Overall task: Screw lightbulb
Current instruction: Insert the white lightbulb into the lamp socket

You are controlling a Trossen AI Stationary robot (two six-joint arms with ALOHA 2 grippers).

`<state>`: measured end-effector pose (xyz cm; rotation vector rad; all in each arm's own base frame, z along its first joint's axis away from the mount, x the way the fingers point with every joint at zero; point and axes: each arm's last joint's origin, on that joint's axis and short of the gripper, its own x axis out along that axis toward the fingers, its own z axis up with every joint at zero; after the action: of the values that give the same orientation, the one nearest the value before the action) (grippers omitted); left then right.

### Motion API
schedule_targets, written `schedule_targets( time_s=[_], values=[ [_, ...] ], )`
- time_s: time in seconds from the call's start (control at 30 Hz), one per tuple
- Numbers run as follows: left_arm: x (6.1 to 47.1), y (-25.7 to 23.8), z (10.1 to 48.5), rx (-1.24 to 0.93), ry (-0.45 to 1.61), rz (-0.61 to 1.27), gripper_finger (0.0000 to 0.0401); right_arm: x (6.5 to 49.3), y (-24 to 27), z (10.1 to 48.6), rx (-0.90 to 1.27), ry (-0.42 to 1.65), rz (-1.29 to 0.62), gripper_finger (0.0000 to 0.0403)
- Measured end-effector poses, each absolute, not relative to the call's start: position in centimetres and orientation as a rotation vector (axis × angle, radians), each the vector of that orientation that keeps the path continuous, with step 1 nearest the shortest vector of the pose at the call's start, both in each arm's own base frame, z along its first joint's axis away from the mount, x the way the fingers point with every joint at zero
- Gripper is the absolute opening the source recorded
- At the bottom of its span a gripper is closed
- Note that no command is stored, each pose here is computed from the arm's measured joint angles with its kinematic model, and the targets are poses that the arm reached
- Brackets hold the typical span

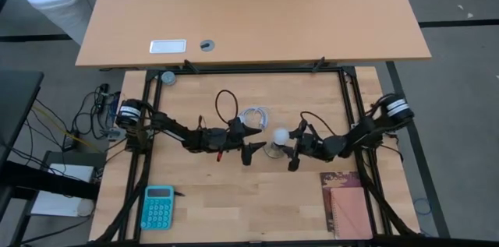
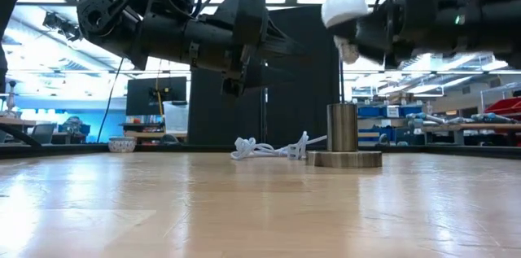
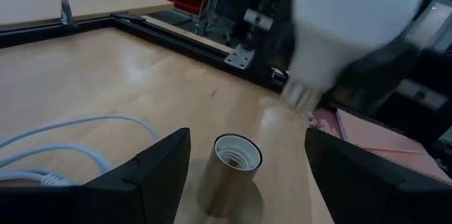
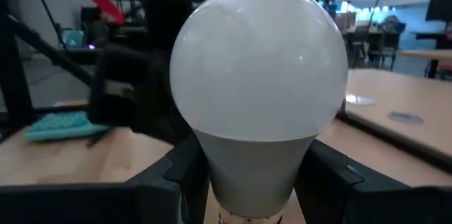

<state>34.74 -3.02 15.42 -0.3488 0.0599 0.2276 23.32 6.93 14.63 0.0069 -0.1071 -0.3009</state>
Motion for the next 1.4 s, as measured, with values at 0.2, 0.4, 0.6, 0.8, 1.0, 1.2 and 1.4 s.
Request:
schedule_targets(
  time_s=[0.2,0.4,0.6,0.8,1.0,1.2,1.4],
  values=[
    [34.6,-2.9,14.8,-0.316,0.124,0.262,0.0284,24.2,6.5,12.8,0.005,-0.060,-0.316,0.0168],
    [34.4,-2.8,13.7,-0.277,0.236,0.281,0.0284,24.4,6.2,11.9,0.020,-0.031,-0.318,0.0168],
    [34.4,-2.8,13.7,-0.246,0.236,0.298,0.0284,24.6,5.6,10.9,0.023,0.005,-0.340,0.0168],
    [34.4,-2.7,13.7,-0.245,0.230,0.310,0.0284,24.7,5.3,10.9,0.031,0.004,-0.345,0.0168],
    [34.9,-2.3,14.2,-0.238,0.220,0.263,0.0284,23.8,5.1,10.2,0.067,0.041,-0.347,0.0168],
    [36.4,-1.2,15.5,-0.184,0.253,0.232,0.0284,23.5,5.1,9.8,0.067,0.072,-0.346,0.0168],
    [37.5,-0.9,16.6,-0.105,0.267,0.189,0.0284,23.5,5.1,9.8,0.050,0.076,-0.345,0.0173]
  ],
)
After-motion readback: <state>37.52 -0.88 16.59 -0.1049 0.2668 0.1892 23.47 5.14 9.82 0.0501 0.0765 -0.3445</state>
